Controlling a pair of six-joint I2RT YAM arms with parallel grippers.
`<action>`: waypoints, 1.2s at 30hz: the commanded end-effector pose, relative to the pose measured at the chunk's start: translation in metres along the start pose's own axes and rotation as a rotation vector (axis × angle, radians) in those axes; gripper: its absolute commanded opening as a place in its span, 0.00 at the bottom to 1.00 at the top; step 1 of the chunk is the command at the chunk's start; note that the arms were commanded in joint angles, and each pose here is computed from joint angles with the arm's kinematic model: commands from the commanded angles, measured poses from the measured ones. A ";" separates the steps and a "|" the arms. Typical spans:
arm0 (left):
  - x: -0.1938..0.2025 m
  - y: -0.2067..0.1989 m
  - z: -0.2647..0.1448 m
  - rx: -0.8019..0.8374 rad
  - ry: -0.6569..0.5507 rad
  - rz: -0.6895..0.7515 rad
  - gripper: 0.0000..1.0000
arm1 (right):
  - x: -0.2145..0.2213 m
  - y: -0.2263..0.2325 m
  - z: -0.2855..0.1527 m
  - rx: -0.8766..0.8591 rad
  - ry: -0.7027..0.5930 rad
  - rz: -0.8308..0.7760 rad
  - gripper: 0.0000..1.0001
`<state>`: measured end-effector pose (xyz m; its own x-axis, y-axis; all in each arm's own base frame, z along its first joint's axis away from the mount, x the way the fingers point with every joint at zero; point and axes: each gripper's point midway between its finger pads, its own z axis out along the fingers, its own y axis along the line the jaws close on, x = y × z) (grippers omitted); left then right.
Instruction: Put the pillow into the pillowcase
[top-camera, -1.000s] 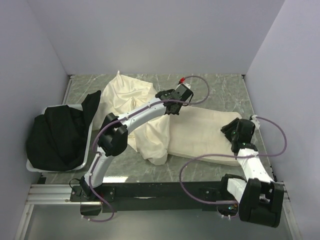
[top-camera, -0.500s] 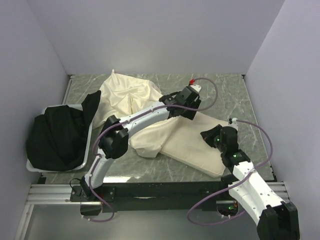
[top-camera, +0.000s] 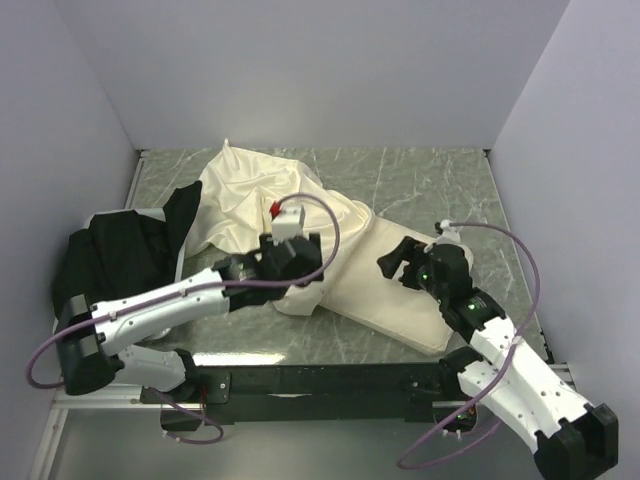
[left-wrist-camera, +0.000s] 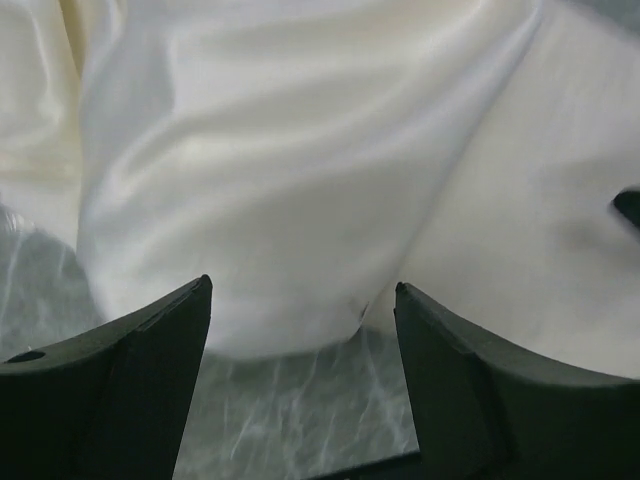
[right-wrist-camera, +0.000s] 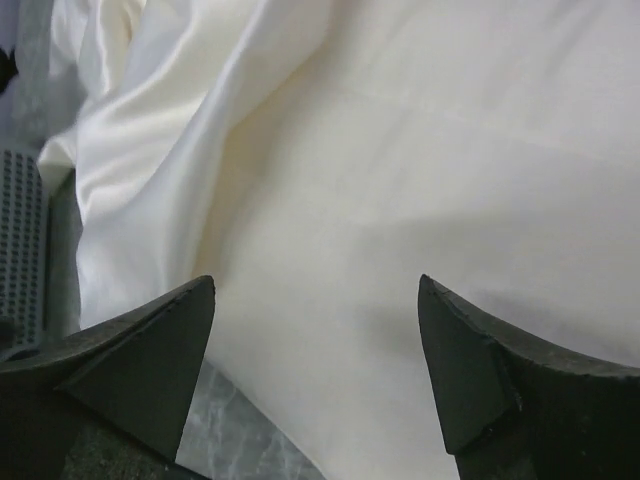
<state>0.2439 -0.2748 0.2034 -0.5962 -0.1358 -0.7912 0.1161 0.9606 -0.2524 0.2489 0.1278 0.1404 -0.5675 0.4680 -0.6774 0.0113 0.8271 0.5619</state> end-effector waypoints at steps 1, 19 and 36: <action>0.089 0.025 0.003 -0.053 0.123 -0.102 0.78 | 0.021 0.010 0.002 0.057 0.105 -0.231 0.89; 0.119 0.020 0.057 -0.006 0.132 -0.147 0.51 | 0.124 0.028 0.021 0.179 0.445 -0.769 0.97; -0.064 -0.102 -0.030 0.405 -0.106 0.105 0.01 | -0.019 0.207 -0.036 -0.442 0.294 -0.290 0.00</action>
<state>0.2453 -0.3281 0.1809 -0.6282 -0.0465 -0.7767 0.2918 0.9113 -0.2906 0.2399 0.2432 0.1618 -0.7795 -0.1034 -0.6178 -0.3563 0.8844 0.3015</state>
